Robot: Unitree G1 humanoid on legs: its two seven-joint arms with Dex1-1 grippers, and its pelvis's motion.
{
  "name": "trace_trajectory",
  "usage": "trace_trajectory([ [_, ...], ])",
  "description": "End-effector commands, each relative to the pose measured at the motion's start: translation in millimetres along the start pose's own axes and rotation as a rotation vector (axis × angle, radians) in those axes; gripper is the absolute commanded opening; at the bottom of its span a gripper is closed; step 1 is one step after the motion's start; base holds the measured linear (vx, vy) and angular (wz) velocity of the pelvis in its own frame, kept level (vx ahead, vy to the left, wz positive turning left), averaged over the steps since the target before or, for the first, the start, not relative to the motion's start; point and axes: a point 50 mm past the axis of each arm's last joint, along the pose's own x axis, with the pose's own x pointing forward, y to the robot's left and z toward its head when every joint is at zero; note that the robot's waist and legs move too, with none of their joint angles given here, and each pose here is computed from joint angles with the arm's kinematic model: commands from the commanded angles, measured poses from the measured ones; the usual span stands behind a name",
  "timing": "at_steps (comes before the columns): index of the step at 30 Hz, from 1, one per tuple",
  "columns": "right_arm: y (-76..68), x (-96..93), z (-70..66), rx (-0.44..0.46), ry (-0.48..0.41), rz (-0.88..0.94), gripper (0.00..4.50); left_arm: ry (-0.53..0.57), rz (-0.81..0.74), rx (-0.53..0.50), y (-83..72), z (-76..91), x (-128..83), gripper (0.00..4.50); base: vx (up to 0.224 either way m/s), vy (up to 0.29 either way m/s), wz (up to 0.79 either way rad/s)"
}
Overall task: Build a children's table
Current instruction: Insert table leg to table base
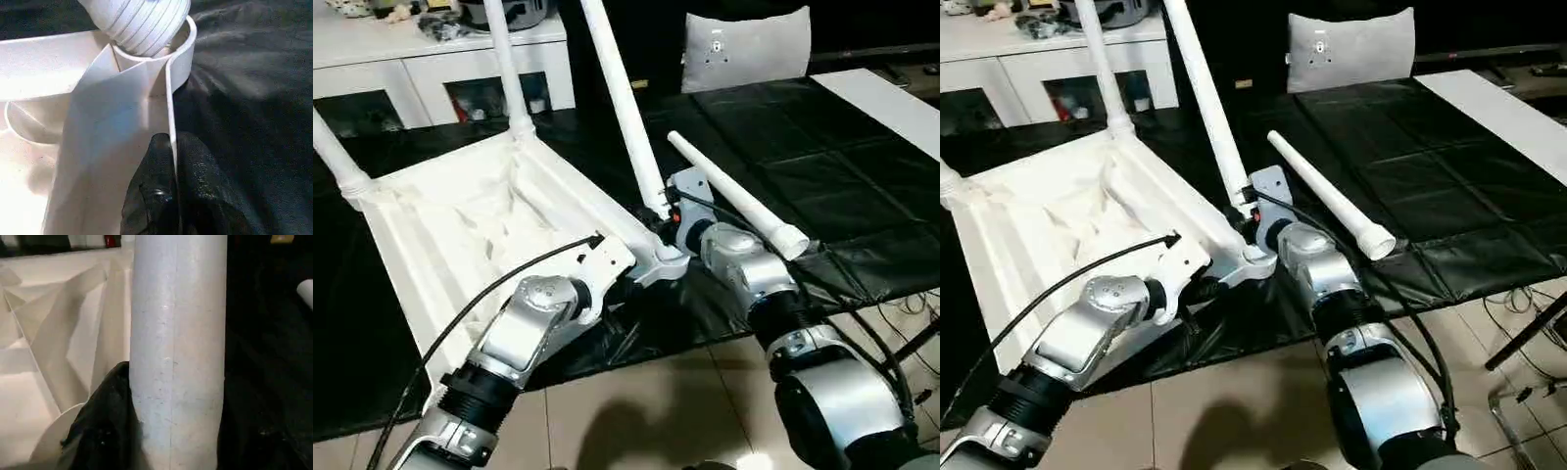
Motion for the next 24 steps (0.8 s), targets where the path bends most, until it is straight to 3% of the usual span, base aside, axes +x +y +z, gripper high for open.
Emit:
trace_trajectory([
  [1, -15.8, -10.6, -23.6, 0.086, 0.011, -0.072, 1.88, -0.051, -0.009, 0.086, 7.4, 10.1, -9.1, 0.0, 0.0, 0.0, 0.0],
  [3, -19.0, -14.3, -13.4, 0.111, -0.09, -0.043, 1.88, -0.051, -0.021, 0.103, 10.5, 8.1, -12.1, 0.0, 0.0, 0.0, 0.0],
  [4, -24.0, -21.4, -3.9, 0.132, -0.192, -0.009, 1.88, -0.064, -0.04, 0.15, 14.8, 6.3, -16.1, 0.0, 0.058, -0.027, 0.02],
  [5, -24.2, -21.8, -3.6, 0.133, -0.197, -0.007, 1.88, -0.064, -0.042, 0.152, 15.0, 6.1, -16.4, 0.0, 0.064, -0.025, -0.02],
  [6, -27.8, -29.6, 2.1, 0.139, -0.271, 0.031, 1.88, -0.07, -0.067, 0.197, 17.9, 3.9, -20.1, 0.0, 0.064, -0.025, -0.02],
  [11, -32.5, -49.4, 8.3, 0.151, -0.372, 0.169, 1.88, -0.077, -0.162, 0.227, 19.0, -2.2, -26.5, 0.0, 0.033, -0.013, 0.0],
  [18, -30.3, -66.6, 11.8, 0.097, -0.378, 0.321, 1.88, -0.052, -0.229, 0.26, 19.7, -11.0, -27.0, 0.0, -0.015, 0.002, -0.01],
  [19, -30.3, -67.3, 11.9, 0.094, -0.378, 0.325, 1.88, -0.053, -0.224, 0.259, 20.9, -10.9, -26.8, 0.44, -0.057, 0.01, -0.05],
  [24, -30.5, -69.1, 12.3, 0.092, -0.374, 0.317, 1.88, -0.111, -0.273, 0.225, 21.8, -1.7, -33.4, 0.71, 0.0, 0.0, 0.0],
])
